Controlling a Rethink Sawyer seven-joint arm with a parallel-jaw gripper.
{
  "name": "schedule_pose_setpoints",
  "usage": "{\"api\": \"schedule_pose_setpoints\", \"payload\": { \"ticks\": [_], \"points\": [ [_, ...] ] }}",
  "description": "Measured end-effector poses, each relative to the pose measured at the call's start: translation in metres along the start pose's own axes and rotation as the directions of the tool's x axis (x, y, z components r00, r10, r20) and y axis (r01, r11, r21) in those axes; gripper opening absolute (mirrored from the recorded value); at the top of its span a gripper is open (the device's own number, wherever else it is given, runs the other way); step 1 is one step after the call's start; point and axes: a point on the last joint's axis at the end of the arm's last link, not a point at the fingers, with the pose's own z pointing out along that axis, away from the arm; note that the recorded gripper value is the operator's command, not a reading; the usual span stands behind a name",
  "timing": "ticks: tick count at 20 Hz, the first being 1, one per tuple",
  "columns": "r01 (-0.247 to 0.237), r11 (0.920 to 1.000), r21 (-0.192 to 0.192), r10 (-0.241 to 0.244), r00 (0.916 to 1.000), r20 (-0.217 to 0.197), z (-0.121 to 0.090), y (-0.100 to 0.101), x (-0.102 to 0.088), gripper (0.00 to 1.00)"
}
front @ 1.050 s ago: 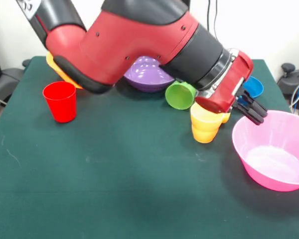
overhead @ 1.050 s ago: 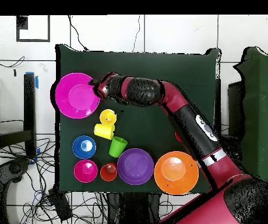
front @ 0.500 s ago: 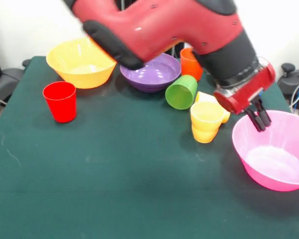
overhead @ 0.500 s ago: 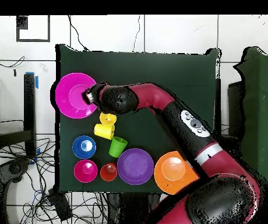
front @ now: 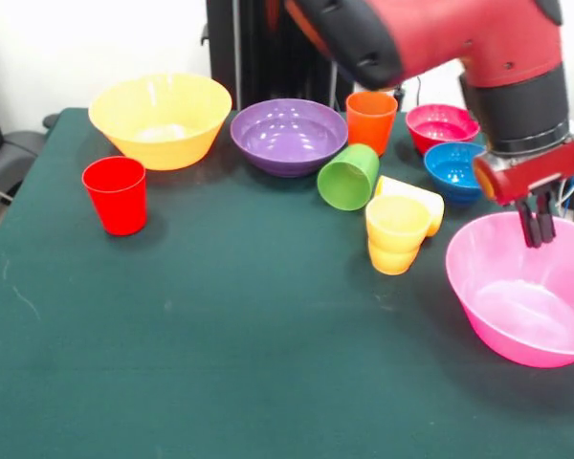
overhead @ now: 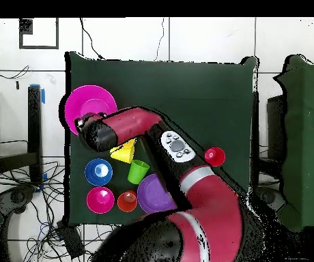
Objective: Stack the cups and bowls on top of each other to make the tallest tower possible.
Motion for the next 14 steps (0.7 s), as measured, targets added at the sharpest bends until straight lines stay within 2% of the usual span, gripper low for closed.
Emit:
{"api": "schedule_pose_setpoints", "payload": {
  "ticks": [2,4,6,7,10,11,14],
  "points": [
    [-0.031,0.9987,0.041,0.031,0.9994,-0.012,0.003,0.012,0.01,0.0],
    [-0.062,0.9933,0.098,0.065,0.9975,-0.029,0.006,0.021,0.023,0.0],
    [-0.072,0.9899,0.122,0.077,0.9965,-0.034,0.006,0.023,0.029,0.0],
    [-0.086,0.9835,0.159,0.093,0.9949,-0.039,0.006,0.022,0.037,0.0],
    [-0.095,0.9753,0.199,0.105,0.9937,-0.039,0.003,0.015,0.042,0.0],
    [-0.098,0.9692,0.226,0.11,0.9932,-0.039,-0.001,0.005,0.045,0.0],
    [-0.106,0.9576,0.268,0.12,0.9922,-0.035,-0.009,-0.015,0.047,0.0]
  ]
}}
